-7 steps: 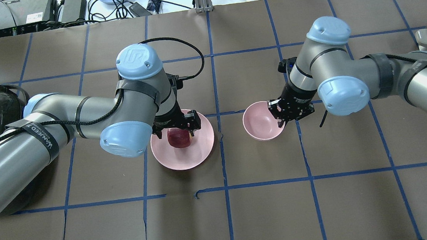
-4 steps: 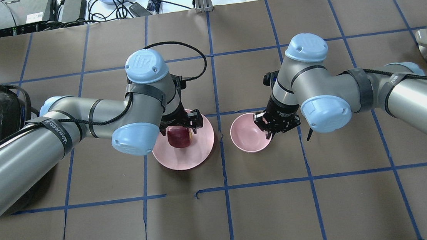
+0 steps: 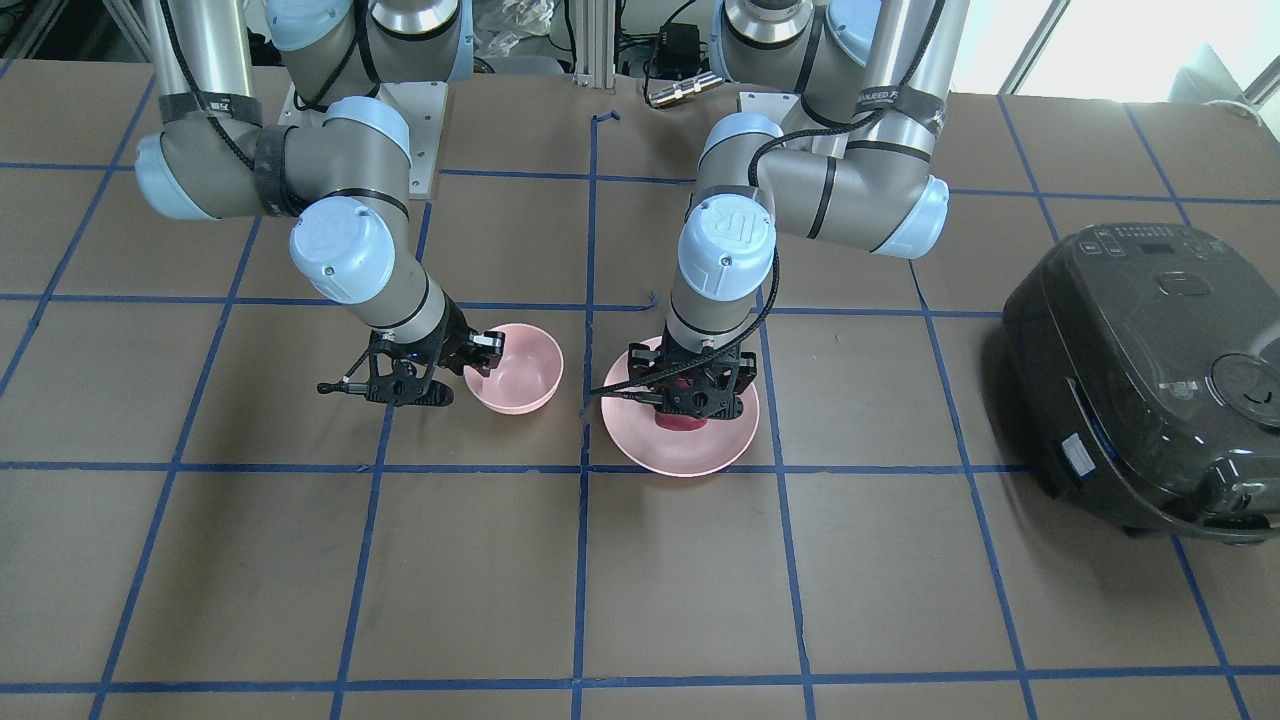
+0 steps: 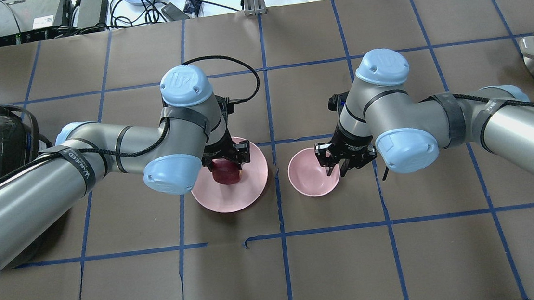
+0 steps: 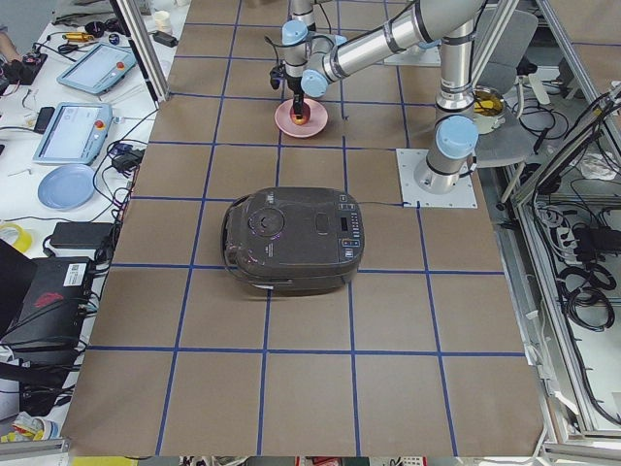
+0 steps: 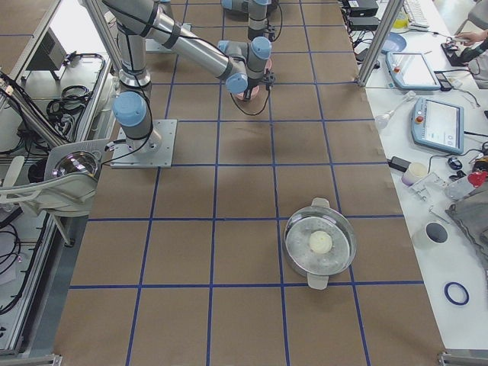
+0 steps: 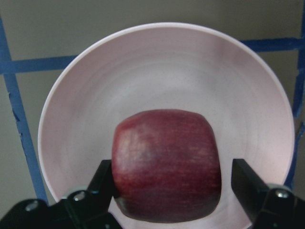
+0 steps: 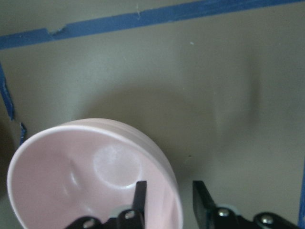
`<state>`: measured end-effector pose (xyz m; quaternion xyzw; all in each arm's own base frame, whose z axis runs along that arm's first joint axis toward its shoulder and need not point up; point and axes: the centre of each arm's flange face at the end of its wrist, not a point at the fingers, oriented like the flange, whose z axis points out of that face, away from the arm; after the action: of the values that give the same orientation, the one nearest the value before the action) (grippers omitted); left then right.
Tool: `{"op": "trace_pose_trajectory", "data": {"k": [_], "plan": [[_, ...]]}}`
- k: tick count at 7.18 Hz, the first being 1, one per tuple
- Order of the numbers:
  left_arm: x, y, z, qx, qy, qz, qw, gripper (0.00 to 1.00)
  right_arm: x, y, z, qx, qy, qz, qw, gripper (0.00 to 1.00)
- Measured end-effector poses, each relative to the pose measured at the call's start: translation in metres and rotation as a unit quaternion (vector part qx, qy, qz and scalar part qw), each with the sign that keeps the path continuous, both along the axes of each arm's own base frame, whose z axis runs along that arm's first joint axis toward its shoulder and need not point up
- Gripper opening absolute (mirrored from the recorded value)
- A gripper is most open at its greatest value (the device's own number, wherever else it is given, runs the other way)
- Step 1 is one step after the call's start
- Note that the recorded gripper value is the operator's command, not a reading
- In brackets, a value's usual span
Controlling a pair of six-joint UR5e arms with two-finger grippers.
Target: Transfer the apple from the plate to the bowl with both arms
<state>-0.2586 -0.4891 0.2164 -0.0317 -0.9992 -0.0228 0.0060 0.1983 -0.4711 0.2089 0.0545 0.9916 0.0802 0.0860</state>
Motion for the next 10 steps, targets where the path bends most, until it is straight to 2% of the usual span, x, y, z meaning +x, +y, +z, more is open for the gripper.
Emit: {"op": "trace_pose_trajectory", "data": {"k": [3, 4, 6, 7, 8, 10], "plan": [[-0.004, -0.015, 0.031, -0.032, 0.008, -0.001, 0.9995, 0.08, -0.026, -0.042, 0.051, -0.06, 0.019, -0.016, 0.9979, 1.0], [-0.017, -0.019, 0.048, -0.044, 0.016, 0.021, 0.9987, 0.08, -0.046, -0.059, 0.079, -0.059, 0.035, -0.014, 0.9976, 1.0], [-0.066, -0.012, 0.073, -0.051, 0.047, 0.112, 0.9913, 0.04, -0.082, -0.076, 0.146, -0.045, 0.073, 0.005, 0.9963, 1.0], [-0.099, -0.002, 0.08, -0.042, 0.07, 0.165, 0.9829, 0.03, -0.09, -0.071, 0.178, -0.043, 0.081, 0.015, 0.9957, 1.0], [-0.132, 0.014, 0.08, -0.026, 0.085, 0.196, 0.9765, 0.03, -0.093, -0.065, 0.202, -0.048, 0.085, 0.018, 0.9951, 1.0], [-0.166, 0.036, 0.061, 0.003, 0.084, 0.204, 0.9754, 0.04, -0.097, -0.061, 0.221, -0.054, 0.089, 0.014, 0.9944, 1.0]]}}
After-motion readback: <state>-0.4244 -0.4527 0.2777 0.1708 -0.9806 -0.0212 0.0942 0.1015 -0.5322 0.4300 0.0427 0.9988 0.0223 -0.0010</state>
